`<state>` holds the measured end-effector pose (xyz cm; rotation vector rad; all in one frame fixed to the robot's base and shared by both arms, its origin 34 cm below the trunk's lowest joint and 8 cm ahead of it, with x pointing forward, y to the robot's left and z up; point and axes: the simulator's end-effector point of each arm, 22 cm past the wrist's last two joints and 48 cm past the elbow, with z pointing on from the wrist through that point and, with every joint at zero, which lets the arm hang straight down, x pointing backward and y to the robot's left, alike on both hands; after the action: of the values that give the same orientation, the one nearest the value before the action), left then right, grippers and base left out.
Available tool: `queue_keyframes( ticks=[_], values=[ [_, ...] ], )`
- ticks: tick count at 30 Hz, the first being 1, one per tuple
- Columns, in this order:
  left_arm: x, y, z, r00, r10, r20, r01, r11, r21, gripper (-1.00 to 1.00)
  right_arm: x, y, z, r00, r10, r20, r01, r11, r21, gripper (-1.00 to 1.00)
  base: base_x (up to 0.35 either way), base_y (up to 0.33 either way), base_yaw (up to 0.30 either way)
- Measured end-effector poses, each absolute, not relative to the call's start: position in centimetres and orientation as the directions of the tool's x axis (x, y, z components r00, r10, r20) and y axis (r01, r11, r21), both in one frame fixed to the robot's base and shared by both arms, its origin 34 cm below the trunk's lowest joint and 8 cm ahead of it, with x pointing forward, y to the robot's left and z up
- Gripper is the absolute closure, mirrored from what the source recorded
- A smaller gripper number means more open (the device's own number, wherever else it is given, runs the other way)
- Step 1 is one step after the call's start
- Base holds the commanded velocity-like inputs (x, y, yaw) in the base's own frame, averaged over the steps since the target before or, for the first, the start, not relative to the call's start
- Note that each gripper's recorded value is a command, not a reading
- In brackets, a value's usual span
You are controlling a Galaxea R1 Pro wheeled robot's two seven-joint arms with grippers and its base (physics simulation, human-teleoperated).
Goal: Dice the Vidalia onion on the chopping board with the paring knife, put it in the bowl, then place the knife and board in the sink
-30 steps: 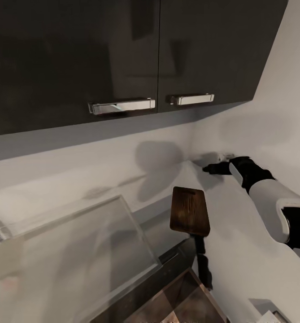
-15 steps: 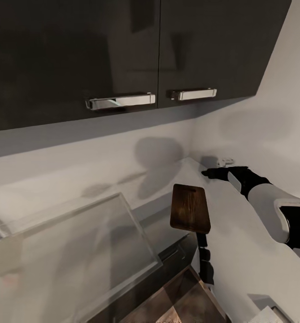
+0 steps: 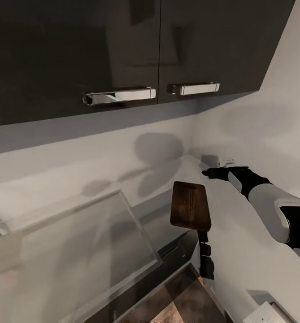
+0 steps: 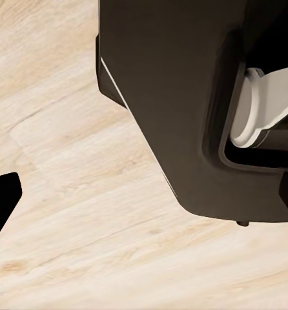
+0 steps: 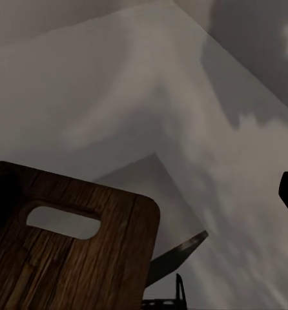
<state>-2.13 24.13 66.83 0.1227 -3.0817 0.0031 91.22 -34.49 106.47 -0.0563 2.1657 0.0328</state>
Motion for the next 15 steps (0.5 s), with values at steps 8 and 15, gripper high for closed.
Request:
queue_keyframes(
  ticks=[8, 15],
  values=[
    [-2.6, 24.1, 67.0, -0.994, -0.079, 0.071, -0.079, 0.997, 0.001, -1.00, 91.4, -35.0, 105.5, -0.566, -0.028, -0.824, -0.033, 0.999, -0.011, -1.00, 0.000, 0.000, 0.000],
    [-3.0, 24.1, 67.2, -0.993, -0.079, 0.083, -0.079, 0.997, 0.002, -1.00, 91.4, -35.1, 104.6, -0.575, -0.028, -0.818, -0.031, 0.999, -0.012, -1.00, 0.000, 0.000, 0.000]
  ],
)
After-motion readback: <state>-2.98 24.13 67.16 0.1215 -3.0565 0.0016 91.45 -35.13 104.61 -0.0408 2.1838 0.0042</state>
